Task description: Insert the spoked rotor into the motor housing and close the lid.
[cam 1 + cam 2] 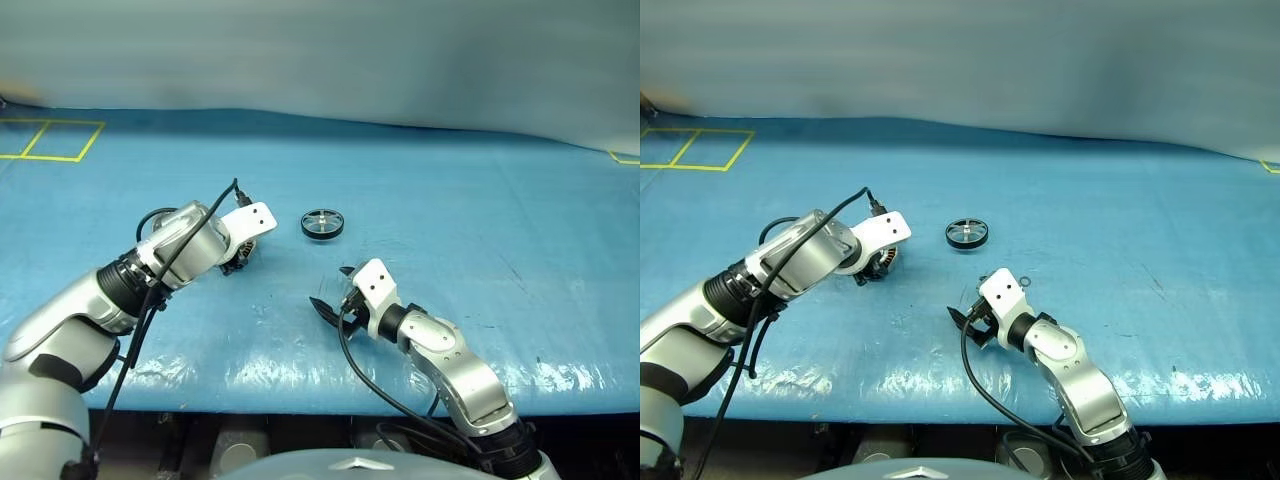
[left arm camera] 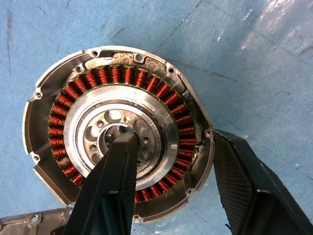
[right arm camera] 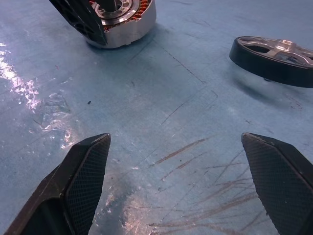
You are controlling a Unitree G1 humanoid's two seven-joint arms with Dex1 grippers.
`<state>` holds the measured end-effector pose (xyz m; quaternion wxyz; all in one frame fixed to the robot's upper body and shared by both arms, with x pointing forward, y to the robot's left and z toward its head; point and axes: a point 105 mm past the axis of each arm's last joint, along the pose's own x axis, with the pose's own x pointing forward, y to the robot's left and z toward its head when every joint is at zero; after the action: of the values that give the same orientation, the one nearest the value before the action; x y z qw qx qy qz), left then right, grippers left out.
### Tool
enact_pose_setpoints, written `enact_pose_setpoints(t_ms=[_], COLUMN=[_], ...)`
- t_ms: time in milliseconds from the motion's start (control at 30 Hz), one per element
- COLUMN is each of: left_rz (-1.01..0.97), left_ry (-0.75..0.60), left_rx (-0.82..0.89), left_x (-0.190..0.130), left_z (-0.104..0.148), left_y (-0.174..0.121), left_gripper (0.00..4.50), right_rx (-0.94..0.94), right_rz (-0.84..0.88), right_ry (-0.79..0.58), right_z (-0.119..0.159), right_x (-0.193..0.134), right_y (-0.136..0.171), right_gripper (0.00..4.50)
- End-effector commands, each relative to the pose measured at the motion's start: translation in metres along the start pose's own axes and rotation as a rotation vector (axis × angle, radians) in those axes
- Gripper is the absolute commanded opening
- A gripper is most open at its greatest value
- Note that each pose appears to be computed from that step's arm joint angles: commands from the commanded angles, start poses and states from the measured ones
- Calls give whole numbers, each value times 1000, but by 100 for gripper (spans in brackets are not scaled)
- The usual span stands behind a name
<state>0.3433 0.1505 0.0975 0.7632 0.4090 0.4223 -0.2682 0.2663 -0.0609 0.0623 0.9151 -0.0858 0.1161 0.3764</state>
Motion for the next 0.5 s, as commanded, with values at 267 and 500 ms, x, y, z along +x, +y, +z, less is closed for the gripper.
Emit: enact_pose_setpoints(t_ms=[267, 500], left_rz=[-126, -210], left_ry=[-91, -277], left_rx=[189, 421], left_x=[-3, -14], left_z=[-17, -9], left_y=[-33, -54], left_gripper=[193, 193], right_rx=[1, 19], right_rz=[-37, -57], right_ry=[-47, -46], right_z=[9, 5], right_x=[-2, -4], right_y=[-2, -1], right_gripper=[450, 450])
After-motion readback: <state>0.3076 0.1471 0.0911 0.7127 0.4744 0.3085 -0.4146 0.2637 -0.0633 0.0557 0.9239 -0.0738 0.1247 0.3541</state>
